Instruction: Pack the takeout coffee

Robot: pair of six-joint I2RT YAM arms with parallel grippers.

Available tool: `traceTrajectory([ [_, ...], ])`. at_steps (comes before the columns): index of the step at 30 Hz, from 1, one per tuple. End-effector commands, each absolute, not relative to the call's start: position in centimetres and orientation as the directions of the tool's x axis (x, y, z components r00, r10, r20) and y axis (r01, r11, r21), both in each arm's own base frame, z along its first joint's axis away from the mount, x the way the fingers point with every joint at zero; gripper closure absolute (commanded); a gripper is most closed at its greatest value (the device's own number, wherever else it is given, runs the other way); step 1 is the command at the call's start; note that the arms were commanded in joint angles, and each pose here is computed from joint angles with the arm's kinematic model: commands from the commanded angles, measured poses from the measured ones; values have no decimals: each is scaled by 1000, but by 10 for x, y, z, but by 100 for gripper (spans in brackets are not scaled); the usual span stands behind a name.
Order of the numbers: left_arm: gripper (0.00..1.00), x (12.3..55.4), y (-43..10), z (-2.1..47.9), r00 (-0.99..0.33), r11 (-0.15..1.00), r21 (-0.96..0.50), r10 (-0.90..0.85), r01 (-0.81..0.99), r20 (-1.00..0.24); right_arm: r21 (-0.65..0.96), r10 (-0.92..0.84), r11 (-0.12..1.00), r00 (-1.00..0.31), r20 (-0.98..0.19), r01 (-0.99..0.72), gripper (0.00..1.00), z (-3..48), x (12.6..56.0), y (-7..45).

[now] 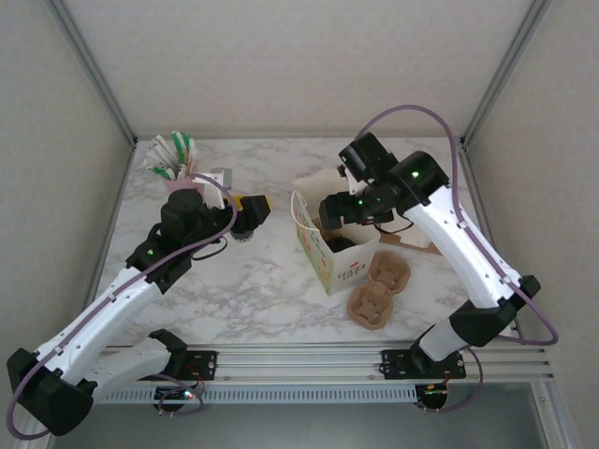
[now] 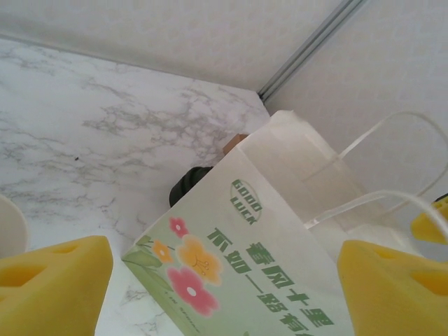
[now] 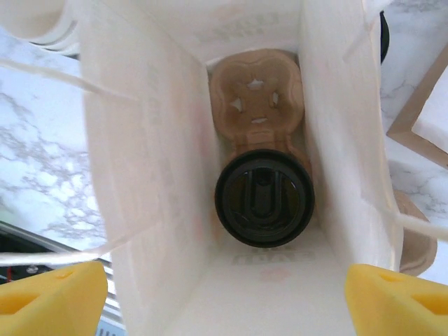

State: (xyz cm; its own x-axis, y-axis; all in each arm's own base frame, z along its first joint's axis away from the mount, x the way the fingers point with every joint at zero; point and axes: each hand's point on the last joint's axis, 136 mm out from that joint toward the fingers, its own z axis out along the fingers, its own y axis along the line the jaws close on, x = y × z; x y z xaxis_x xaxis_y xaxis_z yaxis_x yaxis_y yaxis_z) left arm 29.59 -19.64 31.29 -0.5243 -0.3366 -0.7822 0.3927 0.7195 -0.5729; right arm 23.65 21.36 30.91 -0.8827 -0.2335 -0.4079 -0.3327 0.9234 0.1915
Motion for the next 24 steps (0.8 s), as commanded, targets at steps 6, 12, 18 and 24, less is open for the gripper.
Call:
traceTrajectory([
  [6,7,284,-185,358,-441,705,-570,-389,423,-809,335,-148,853,-801,-580,-400,11,372,217,214],
  [12,0,276,-174,375,-392,713,-559,-412,424,-823,358,-72,831,-721,-689,-425,6,405,204,195],
  [18,0,264,-155,397,-315,723,-553,-456,414,-832,343,-2,848,-649,-761,-405,1,423,192,165],
  [24,0,253,-132,409,-244,741,-560,-504,371,-828,320,63,885,-594,-802,-337,1,427,185,133],
])
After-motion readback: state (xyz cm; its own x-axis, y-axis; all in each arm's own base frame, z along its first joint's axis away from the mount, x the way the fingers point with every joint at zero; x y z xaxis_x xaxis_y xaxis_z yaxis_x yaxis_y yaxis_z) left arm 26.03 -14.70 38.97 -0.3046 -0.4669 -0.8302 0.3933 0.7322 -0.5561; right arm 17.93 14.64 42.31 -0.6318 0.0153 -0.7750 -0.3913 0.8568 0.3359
